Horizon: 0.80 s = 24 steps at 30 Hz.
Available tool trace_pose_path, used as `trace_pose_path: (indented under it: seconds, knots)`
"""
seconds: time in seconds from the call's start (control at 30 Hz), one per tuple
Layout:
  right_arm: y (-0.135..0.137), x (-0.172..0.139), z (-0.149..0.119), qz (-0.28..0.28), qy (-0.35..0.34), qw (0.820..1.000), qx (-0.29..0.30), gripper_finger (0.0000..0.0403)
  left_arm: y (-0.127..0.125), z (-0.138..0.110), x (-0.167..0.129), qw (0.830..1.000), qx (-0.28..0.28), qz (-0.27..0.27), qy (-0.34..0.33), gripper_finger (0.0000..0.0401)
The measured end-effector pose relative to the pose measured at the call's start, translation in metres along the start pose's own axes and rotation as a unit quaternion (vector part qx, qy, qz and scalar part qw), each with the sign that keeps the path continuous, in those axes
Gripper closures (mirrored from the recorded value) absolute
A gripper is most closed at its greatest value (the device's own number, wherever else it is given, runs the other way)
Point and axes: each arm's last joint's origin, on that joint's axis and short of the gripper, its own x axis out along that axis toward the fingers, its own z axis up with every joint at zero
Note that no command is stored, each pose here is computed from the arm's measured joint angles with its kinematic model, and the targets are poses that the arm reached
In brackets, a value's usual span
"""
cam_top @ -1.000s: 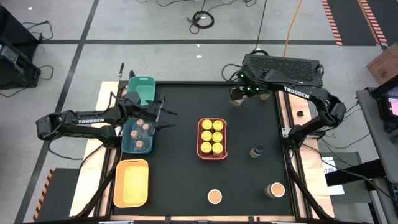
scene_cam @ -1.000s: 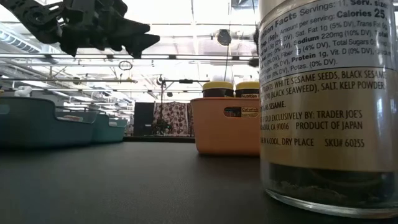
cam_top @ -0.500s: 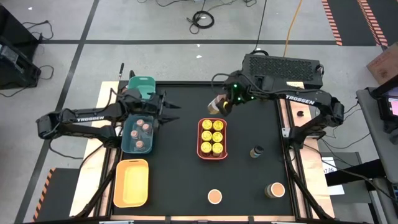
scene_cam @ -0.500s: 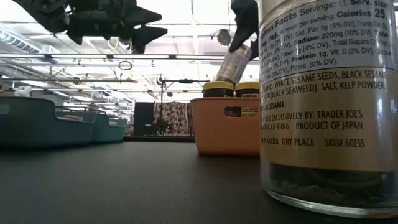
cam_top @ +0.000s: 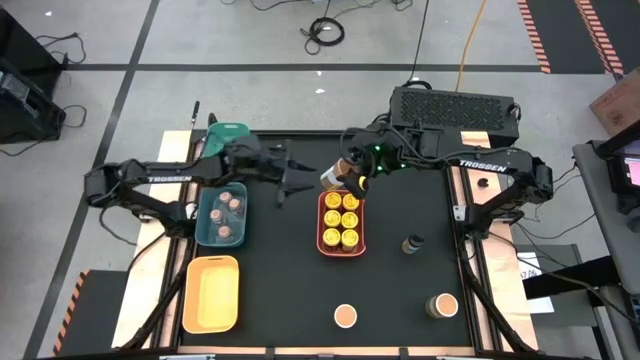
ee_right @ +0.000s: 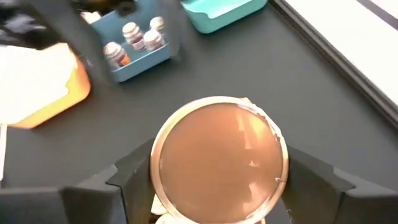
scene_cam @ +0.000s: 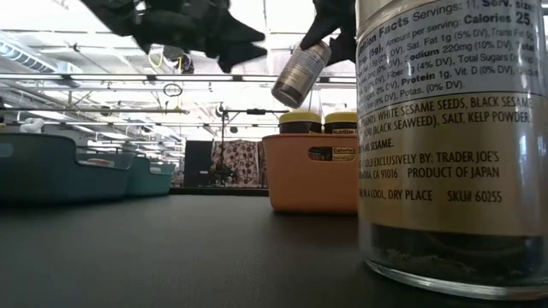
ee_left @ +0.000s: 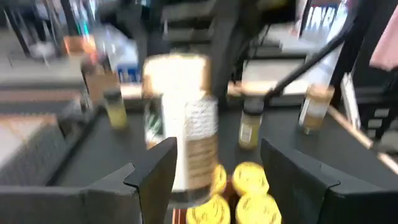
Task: Sort spices by type
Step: Put the golden seasoning bottle in the green bin
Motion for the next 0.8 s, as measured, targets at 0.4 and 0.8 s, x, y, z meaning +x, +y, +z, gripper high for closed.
trace_pose_path:
  seconds: [0.4,0.8]
  knots:
    - [0.008,0.0,-0.004,0.011,0.01,0.998,-0.055,0.0135,0.006,0.006,0.037,0.997,0.039,0.005,0.066,0.0166]
    - [0.008,0.0,-0.005,0.003,0.015,0.997,-0.071,0.0134,0.009,-0.001,0.043,0.994,0.045,0.063,0.083,0.0165]
